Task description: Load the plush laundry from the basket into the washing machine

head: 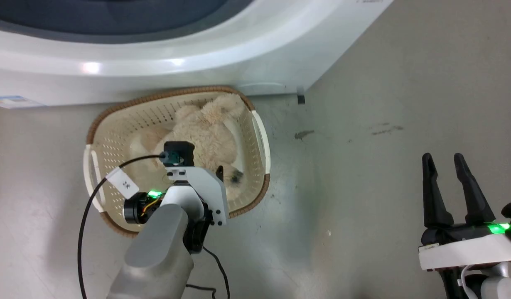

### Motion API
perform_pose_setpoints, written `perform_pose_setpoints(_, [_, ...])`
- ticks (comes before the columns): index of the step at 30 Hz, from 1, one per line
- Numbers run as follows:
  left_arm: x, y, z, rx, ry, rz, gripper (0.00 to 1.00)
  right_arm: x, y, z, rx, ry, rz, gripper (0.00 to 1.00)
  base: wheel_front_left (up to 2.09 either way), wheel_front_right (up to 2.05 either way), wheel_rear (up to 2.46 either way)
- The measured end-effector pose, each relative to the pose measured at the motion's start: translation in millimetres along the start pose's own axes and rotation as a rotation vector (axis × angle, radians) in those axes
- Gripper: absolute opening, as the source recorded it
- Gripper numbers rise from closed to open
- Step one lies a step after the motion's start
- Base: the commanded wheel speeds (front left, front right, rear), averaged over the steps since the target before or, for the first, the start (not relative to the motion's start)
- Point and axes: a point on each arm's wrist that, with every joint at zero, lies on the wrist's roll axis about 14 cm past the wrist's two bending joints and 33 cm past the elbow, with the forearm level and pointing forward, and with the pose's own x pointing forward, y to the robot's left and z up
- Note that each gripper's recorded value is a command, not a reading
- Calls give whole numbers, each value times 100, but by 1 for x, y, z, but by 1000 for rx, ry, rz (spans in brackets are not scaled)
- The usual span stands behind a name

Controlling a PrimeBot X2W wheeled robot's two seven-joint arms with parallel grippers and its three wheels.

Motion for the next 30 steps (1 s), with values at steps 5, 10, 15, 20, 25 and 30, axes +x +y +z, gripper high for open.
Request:
perform_pose_setpoints(5, [20,12,-15,-45,73,76,100,3,-8,-11,17,21,-28,100,0,0,0])
perform_pose_setpoints(10, [37,22,-12,-85,60,119,100,5,-14,-19,33,35,-48,100,0,0,0])
perform_pose_setpoints(15, [54,28,-10,-119,58,147,100,7,-20,-30,45,55,-69,100,0,0,0])
perform_pose_setpoints(20, [70,30,-21,-155,106,162,100,8,-27,-40,56,74,-92,100,0,0,0])
perform_pose_setpoints(25, [84,28,-33,-163,149,160,100,8,-32,-49,65,89,-113,100,0,0,0])
perform_pose_setpoints(30, [99,27,-34,-159,134,158,100,10,-37,-58,78,103,-132,100,0,0,0])
